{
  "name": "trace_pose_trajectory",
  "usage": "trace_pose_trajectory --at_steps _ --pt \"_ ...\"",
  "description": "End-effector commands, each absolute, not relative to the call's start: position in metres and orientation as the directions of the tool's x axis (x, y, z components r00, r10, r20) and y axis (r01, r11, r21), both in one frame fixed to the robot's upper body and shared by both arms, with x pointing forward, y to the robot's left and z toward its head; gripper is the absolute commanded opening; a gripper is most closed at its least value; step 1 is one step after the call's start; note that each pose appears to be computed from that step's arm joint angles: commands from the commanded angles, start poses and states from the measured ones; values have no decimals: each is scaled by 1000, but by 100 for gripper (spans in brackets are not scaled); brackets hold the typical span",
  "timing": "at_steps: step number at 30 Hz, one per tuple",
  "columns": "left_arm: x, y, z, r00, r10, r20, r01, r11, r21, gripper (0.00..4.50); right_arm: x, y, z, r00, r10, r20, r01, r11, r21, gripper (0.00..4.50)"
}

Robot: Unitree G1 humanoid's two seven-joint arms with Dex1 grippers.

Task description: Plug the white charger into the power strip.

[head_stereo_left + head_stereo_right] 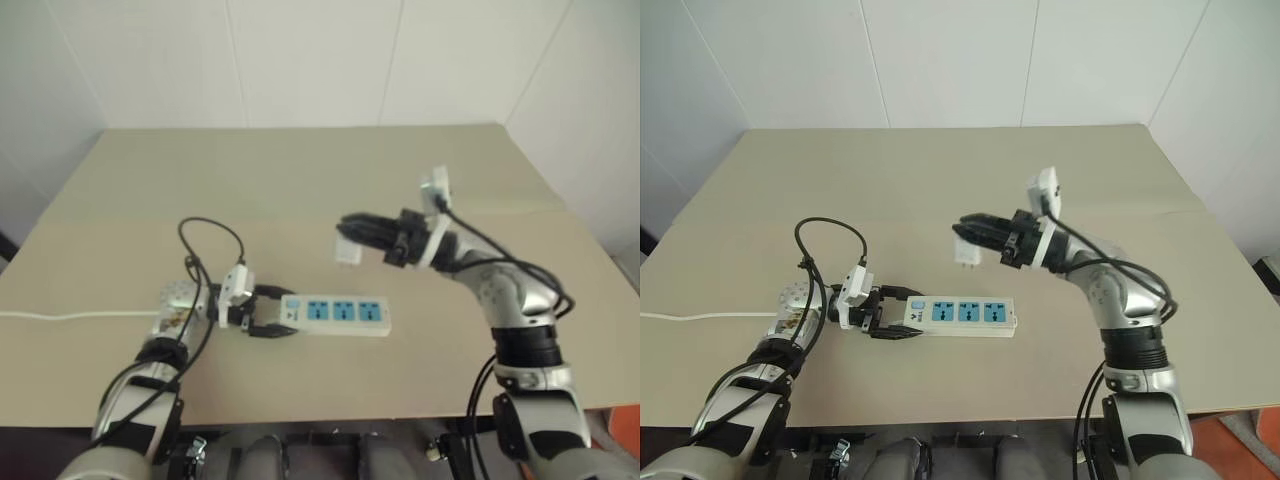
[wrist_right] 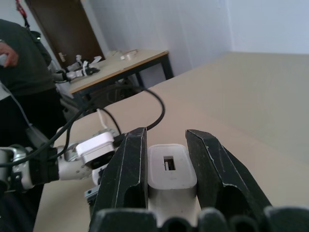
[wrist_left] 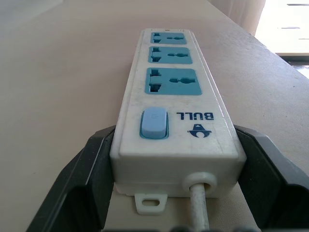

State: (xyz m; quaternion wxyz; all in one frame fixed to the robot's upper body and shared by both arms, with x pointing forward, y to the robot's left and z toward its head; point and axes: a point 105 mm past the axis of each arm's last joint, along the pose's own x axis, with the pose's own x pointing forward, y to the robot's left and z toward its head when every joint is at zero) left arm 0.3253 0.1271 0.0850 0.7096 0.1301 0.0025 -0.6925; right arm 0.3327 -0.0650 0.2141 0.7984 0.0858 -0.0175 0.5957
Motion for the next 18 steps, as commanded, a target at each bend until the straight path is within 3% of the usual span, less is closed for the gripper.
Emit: trace_pose_trajectory --at_steps 1,18 --pt "322 126 82 20 -981 -193 986 -13 168 326 326 -55 223 247 953 177 -969 248 17 106" --pt "326 126 85 21 -981 -191 988 -9 157 326 318 -32 188 210 959 192 -978 209 25 106"
